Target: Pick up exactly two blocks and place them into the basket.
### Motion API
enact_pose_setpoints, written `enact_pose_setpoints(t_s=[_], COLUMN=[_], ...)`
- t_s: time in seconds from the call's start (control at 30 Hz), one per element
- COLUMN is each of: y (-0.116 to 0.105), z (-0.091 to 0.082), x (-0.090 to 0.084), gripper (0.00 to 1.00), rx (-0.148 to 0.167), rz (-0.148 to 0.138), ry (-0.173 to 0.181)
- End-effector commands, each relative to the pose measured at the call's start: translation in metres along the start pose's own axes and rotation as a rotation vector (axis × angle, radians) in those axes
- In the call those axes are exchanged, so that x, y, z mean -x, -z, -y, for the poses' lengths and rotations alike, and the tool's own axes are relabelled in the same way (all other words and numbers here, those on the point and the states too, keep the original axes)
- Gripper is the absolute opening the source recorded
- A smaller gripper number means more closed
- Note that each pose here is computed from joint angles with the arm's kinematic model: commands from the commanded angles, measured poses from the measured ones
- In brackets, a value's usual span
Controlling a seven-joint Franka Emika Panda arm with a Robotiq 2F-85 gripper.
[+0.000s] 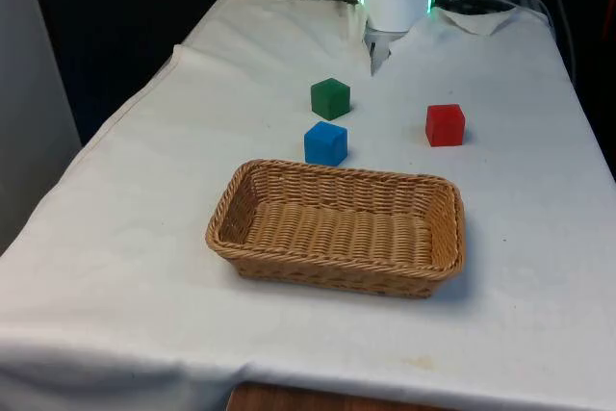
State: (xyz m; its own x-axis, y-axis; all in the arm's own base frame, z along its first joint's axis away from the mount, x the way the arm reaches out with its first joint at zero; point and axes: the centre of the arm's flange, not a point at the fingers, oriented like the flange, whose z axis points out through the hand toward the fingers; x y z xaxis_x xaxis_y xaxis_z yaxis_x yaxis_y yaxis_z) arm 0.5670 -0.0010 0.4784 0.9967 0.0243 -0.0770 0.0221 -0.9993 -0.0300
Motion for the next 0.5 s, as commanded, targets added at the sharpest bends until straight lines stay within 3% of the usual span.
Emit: enact_pose_setpoints(t_s=[0.0, 0.17, 0.47], y=[-0.005, -0.018, -0.046], z=[-0.003, -0.005, -0.018], x=[0.001, 0.002, 0.004], gripper=[1.0, 1.0, 1.0], rx=[-0.001, 0.0, 0.014], rz=[-0.008, 0.003, -0.01], ry=[-0.001, 0.0, -0.002])
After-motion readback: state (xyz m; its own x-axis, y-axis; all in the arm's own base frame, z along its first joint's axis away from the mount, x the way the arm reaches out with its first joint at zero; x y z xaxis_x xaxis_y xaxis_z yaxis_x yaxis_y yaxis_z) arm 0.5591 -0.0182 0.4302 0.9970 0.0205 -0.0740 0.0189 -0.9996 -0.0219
